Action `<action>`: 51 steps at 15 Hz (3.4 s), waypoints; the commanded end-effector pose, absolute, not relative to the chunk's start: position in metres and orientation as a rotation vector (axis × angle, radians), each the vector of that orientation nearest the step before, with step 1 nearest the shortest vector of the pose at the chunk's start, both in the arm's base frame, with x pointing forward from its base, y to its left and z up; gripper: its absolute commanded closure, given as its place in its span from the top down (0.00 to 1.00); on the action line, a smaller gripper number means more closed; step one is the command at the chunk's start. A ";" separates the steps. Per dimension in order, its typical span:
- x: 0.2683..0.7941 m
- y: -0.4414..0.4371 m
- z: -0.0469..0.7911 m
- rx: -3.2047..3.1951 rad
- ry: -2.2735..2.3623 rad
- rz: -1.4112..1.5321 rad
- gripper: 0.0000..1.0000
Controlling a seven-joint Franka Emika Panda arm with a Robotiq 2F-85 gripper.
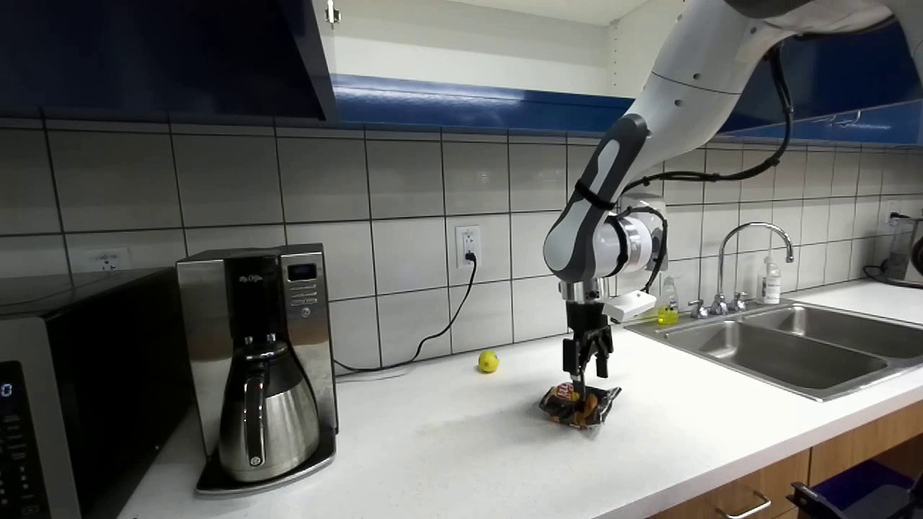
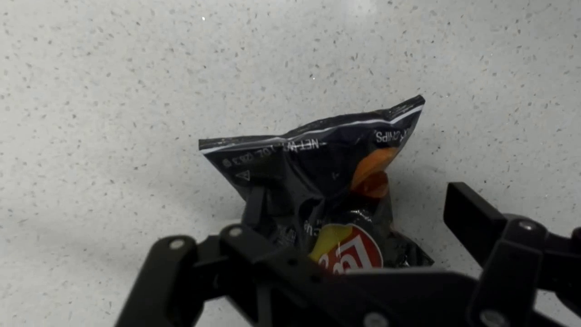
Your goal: Put the black packet in the top cabinet
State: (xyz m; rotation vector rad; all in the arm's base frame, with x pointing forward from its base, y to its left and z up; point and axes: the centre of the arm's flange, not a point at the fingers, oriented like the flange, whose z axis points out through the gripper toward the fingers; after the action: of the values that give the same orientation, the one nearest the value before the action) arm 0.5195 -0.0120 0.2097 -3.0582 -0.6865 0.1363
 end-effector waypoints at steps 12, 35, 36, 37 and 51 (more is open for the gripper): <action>0.555 -0.008 0.186 -3.061 -0.666 0.160 1.00; 0.574 0.003 0.180 -3.061 -0.696 0.183 0.00; 0.575 0.004 0.181 -3.062 -0.693 0.181 0.00; 0.575 0.004 0.181 -3.063 -0.689 0.181 0.00; 0.551 0.005 0.268 -3.149 -0.598 0.053 0.00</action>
State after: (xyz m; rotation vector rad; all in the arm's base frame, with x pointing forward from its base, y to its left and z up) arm 0.5728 0.0016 0.2397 -3.1143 -0.6230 0.0455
